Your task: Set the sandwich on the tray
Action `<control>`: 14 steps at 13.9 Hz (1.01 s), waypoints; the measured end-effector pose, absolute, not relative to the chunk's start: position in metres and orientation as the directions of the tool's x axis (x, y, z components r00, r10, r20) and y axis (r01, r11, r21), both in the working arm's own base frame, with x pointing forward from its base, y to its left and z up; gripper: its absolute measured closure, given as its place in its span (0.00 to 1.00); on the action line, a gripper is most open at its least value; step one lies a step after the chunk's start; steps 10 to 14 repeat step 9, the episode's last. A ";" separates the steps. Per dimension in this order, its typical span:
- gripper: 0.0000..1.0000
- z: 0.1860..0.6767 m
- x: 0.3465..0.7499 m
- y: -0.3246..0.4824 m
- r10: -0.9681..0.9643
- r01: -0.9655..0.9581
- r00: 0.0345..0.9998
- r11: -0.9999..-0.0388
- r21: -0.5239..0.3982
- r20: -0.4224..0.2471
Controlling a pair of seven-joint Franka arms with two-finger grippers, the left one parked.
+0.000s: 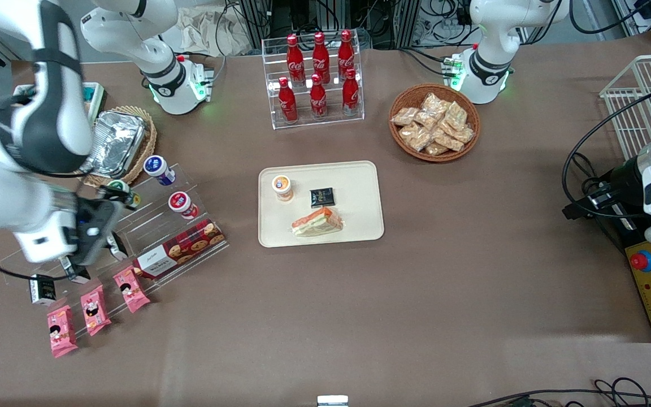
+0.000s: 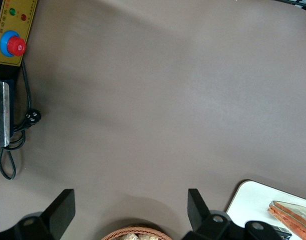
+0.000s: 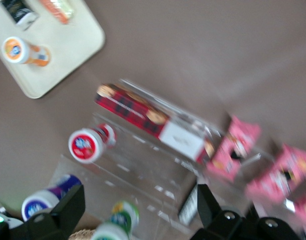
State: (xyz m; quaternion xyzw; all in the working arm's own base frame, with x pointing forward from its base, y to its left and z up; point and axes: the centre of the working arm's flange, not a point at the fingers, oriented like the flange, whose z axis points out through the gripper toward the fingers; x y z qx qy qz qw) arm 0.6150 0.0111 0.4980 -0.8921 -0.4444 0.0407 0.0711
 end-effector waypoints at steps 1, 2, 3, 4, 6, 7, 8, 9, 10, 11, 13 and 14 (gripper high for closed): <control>0.00 0.510 0.612 -0.006 0.735 0.723 0.678 -0.671 -0.161 -0.017; 0.00 0.522 0.606 -0.019 0.659 0.647 0.752 -0.745 -0.163 -0.026; 0.00 0.533 0.601 -0.028 0.581 0.570 0.813 -0.806 -0.161 -0.033; 0.00 0.543 0.596 -0.036 0.512 0.502 0.858 -0.852 -0.151 -0.036; 0.00 0.565 0.587 -0.043 0.392 0.386 0.919 -0.917 -0.097 -0.047; 0.00 0.577 0.583 -0.039 0.330 0.326 0.943 -0.943 -0.069 -0.046; 0.00 0.587 0.578 -0.037 0.257 0.255 0.966 -0.966 -0.052 -0.038; 0.00 0.595 0.574 -0.038 0.187 0.185 0.982 -0.982 -0.046 -0.030; 0.00 0.595 0.574 -0.038 0.187 0.185 0.982 -0.982 -0.046 -0.030; 0.00 0.595 0.574 -0.038 0.187 0.185 0.982 -0.982 -0.046 -0.030; 0.00 0.595 0.574 -0.038 0.187 0.185 0.982 -0.982 -0.046 -0.030; 0.00 0.595 0.574 -0.038 0.187 0.185 0.982 -0.982 -0.046 -0.030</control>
